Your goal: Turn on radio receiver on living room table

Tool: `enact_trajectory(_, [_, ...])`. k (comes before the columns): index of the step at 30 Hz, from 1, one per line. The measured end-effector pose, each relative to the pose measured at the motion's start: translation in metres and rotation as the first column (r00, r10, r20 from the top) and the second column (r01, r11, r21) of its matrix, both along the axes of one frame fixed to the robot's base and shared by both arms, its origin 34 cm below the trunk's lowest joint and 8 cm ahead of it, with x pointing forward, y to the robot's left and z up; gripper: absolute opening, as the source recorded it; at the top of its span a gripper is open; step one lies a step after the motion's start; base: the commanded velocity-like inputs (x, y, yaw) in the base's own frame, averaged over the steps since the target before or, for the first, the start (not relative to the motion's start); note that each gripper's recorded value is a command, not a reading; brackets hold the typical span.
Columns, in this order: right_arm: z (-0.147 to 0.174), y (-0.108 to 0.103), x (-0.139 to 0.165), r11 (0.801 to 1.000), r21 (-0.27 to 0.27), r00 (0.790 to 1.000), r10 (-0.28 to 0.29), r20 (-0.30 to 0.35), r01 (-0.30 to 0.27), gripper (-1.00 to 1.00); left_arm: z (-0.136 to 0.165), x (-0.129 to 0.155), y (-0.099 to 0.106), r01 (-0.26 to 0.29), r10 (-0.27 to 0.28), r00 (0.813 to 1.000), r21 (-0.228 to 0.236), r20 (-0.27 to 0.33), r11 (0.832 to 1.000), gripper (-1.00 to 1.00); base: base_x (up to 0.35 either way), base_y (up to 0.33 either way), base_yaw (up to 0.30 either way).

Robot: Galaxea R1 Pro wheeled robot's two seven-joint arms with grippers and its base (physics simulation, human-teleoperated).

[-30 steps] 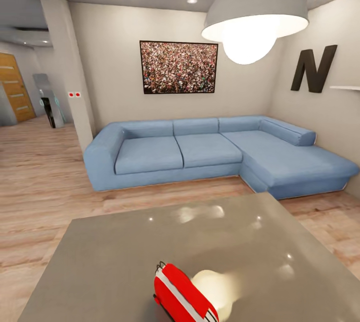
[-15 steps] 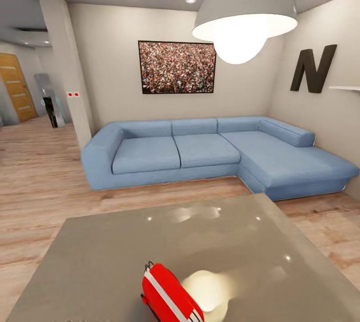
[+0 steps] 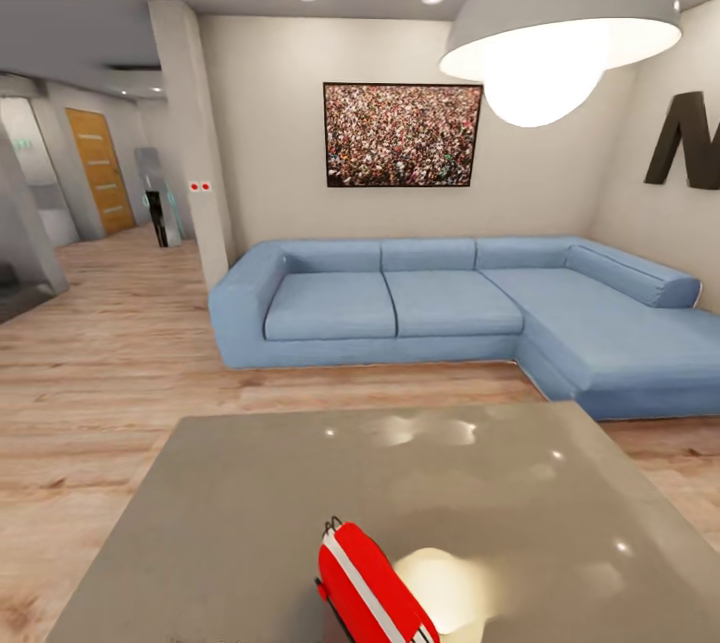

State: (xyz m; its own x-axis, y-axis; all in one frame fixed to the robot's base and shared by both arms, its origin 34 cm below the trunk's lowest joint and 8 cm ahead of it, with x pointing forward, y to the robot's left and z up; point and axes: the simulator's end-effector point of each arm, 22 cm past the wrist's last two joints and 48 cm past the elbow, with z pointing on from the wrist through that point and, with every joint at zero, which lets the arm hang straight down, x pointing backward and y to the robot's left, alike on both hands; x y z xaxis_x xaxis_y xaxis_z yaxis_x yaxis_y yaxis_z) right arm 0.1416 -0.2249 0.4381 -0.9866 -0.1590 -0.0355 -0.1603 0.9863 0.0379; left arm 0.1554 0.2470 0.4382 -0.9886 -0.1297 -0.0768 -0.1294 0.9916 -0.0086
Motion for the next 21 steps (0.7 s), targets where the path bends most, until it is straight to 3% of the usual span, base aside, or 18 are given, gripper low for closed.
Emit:
enact_trajectory(9, [0.0, 0.0, 0.0001, 1.0, 0.0, 1.0, 0.0, 0.001, 0.0, 1.0, 0.0, 0.0, -0.0005, 0.001, -0.001, 1.0, -0.001, 0.0, 1.0, 1.0, 0.0, 0.0, 0.253])
enact_trajectory(13, [0.0, -0.0003, 0.0, 1.0, 0.0, 1.0, 0.0, 0.0, 0.0, 1.0, 0.0, 0.0, -0.0012, 0.002, -0.002, 1.0, -0.002, 0.0, 1.0, 1.0, 0.02, 0.0, 0.045])
enact_trajectory(21, [0.0, 0.0, -0.0002, 1.0, 0.0, 1.0, 0.0, -0.001, 0.0, 1.0, 0.0, 0.0002, -0.0015, 0.003, -0.003, 1.0, -0.003, 0.001, 1.0, 1.0, 0.265, 0.0, 0.001])
